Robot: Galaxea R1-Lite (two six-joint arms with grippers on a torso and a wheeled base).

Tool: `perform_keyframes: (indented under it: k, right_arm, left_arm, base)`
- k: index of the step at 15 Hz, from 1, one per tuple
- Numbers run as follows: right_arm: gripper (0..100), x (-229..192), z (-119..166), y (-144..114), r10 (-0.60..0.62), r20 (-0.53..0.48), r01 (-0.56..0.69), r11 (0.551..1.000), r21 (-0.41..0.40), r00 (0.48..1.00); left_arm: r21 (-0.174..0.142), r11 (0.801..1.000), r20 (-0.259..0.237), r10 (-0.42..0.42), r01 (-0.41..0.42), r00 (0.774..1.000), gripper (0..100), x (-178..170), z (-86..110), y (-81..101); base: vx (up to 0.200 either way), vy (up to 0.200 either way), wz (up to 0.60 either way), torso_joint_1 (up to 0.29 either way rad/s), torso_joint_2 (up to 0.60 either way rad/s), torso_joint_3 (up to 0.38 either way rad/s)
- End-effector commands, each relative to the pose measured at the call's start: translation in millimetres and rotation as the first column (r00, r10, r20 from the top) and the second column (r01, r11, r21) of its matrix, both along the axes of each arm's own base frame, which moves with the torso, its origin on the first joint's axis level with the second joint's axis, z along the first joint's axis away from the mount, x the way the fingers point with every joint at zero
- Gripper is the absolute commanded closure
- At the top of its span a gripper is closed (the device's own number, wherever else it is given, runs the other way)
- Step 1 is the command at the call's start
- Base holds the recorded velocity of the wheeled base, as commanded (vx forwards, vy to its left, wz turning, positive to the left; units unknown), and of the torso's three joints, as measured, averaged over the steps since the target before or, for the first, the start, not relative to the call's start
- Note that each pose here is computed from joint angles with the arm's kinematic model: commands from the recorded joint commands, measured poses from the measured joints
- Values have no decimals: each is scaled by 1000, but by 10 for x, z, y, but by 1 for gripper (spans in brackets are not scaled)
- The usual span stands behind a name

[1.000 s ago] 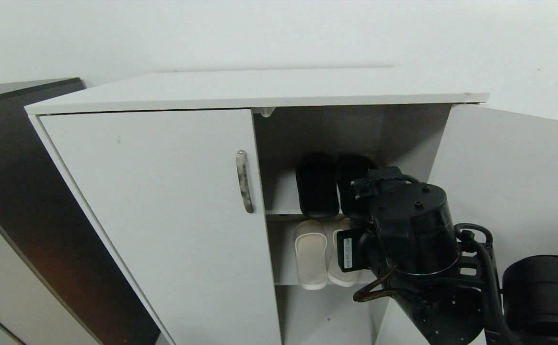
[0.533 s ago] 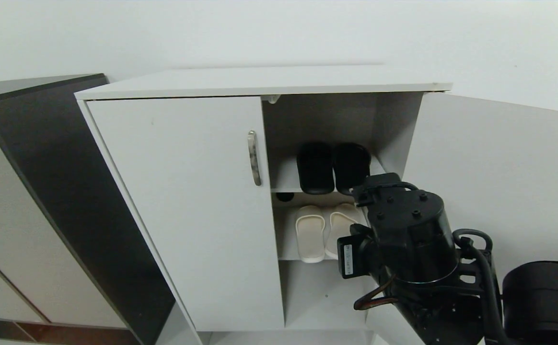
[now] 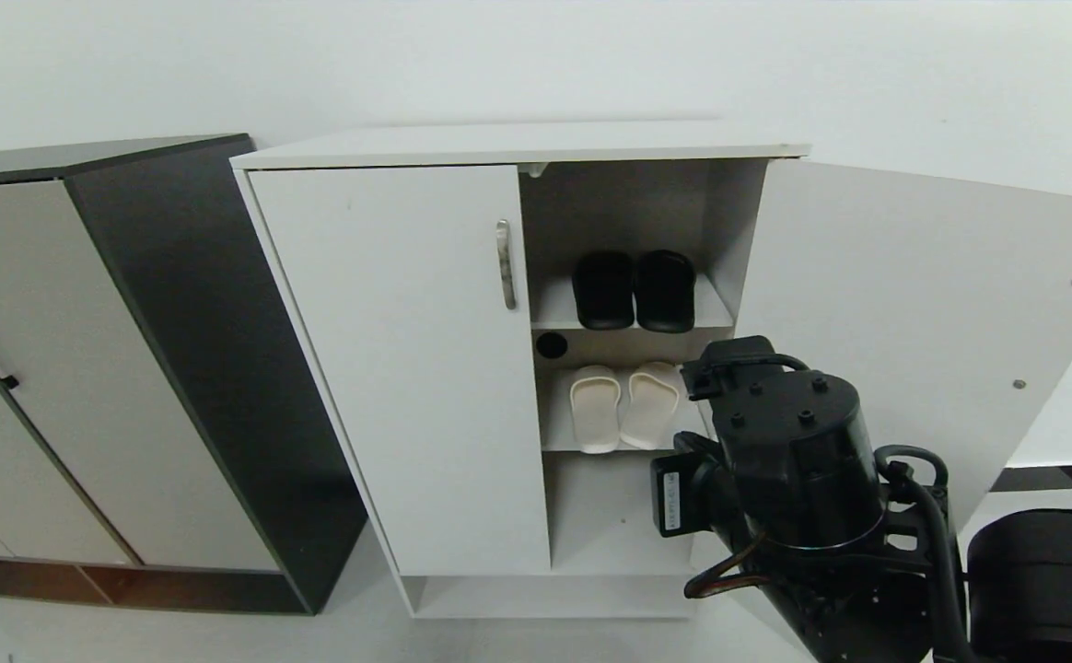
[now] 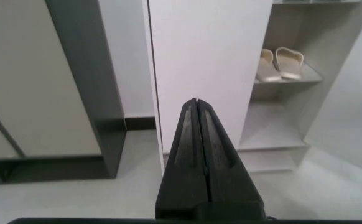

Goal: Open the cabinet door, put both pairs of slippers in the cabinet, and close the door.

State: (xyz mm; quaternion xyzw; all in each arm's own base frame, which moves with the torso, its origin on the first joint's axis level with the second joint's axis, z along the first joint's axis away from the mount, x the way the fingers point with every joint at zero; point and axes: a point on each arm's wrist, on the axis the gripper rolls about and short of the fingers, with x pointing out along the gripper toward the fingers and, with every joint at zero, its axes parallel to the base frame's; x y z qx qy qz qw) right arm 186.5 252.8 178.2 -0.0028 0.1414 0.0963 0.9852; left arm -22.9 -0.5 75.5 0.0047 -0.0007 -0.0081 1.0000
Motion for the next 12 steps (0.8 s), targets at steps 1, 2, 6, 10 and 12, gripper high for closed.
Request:
perform_keyframes:
  k: [1,2,6,10,12]
  right_arm:
    - [100,11,-36,-3,-2,-7,2,1000,-10,1000]
    - [100,7,-51,-8,-1,-10,1,1000,-14,1000]
    - [100,10,-68,-19,7,-10,-8,1000,-13,1000]
    - [100,7,-101,-31,6,-13,-7,1000,-20,1000]
    - [100,11,-119,-27,6,-16,-7,1000,-25,1000]
  left_arm:
    - [0,1000,-1,1,-1,1000,100,1,0,0]
    - [0,1000,-1,1,-1,1000,100,1,0,0]
    - [0,1000,-1,1,-1,1000,100,1,0,0]
    - [0,1000,-1,1,-1,1000,100,1,0,0]
    - [0,1000,-1,1,-1,1000,100,1,0,0]
  base:
    - [-200,0,0,2,7,7]
    - [-200,0,0,7,2,2]
    - [-200,0,0,2,2,1]
    - [0,0,0,0,0,0]
    - [0,0,0,0,0,0]
